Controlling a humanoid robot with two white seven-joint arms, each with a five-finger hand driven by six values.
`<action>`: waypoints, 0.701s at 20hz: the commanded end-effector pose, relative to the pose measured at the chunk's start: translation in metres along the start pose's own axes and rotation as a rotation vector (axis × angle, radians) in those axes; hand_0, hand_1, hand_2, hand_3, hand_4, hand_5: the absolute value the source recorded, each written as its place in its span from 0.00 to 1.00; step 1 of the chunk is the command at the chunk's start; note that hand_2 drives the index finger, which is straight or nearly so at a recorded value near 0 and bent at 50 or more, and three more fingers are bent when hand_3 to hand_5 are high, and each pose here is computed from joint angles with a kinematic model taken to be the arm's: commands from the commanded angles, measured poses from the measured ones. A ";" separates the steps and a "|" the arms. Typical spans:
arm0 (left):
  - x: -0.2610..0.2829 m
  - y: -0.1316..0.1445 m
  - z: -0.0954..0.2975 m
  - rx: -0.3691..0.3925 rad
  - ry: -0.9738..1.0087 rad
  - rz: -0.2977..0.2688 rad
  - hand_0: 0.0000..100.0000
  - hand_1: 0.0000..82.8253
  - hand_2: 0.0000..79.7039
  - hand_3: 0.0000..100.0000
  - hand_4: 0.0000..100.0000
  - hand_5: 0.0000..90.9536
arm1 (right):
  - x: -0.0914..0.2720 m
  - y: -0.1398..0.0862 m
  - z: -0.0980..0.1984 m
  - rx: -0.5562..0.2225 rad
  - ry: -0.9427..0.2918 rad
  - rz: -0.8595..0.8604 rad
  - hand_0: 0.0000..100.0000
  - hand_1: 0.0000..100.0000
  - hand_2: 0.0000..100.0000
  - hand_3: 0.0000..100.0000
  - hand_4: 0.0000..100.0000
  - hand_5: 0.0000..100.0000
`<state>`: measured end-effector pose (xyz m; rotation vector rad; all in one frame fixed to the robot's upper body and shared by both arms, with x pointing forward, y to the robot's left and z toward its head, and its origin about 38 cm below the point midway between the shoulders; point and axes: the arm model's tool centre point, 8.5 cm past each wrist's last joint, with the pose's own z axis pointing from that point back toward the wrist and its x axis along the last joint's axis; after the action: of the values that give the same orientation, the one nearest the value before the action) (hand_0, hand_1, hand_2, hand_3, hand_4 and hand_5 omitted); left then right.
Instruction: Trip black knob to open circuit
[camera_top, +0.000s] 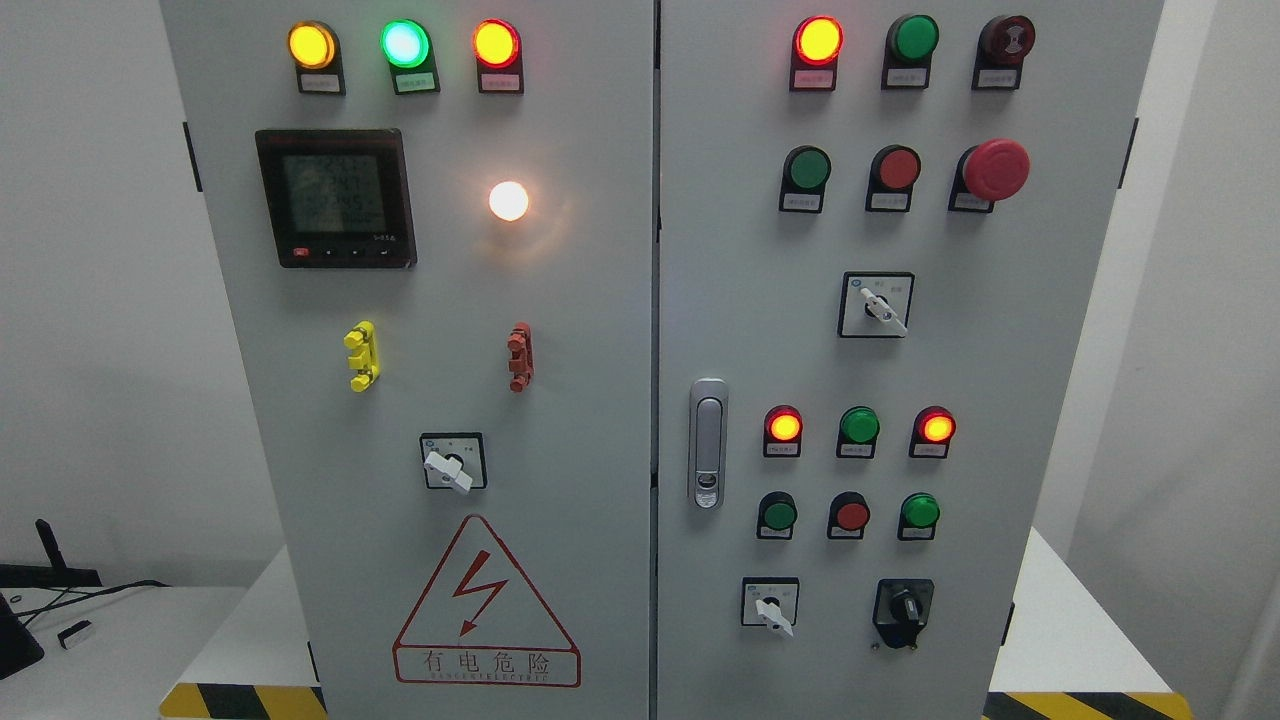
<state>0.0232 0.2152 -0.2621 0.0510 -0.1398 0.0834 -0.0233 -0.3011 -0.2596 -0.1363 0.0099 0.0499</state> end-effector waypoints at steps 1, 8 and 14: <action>0.000 0.000 0.000 -0.005 -0.002 -0.030 0.12 0.47 0.00 0.00 0.00 0.00 | 0.000 -0.003 0.000 -0.005 0.000 -0.024 0.20 0.30 0.00 0.00 0.00 0.00; 0.000 0.000 0.000 -0.005 0.000 -0.030 0.12 0.47 0.00 0.00 0.00 0.00 | 0.001 -0.003 0.000 -0.003 -0.003 -0.023 0.21 0.30 0.00 0.00 0.01 0.00; 0.000 -0.001 0.000 -0.006 0.000 -0.030 0.12 0.47 0.00 0.00 0.00 0.00 | 0.000 0.002 0.000 0.003 -0.001 -0.025 0.21 0.30 0.00 0.00 0.01 0.00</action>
<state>0.0231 0.2152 -0.2621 0.0509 -0.1396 0.0834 -0.0232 -0.3016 -0.2596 -0.1378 0.0095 0.0494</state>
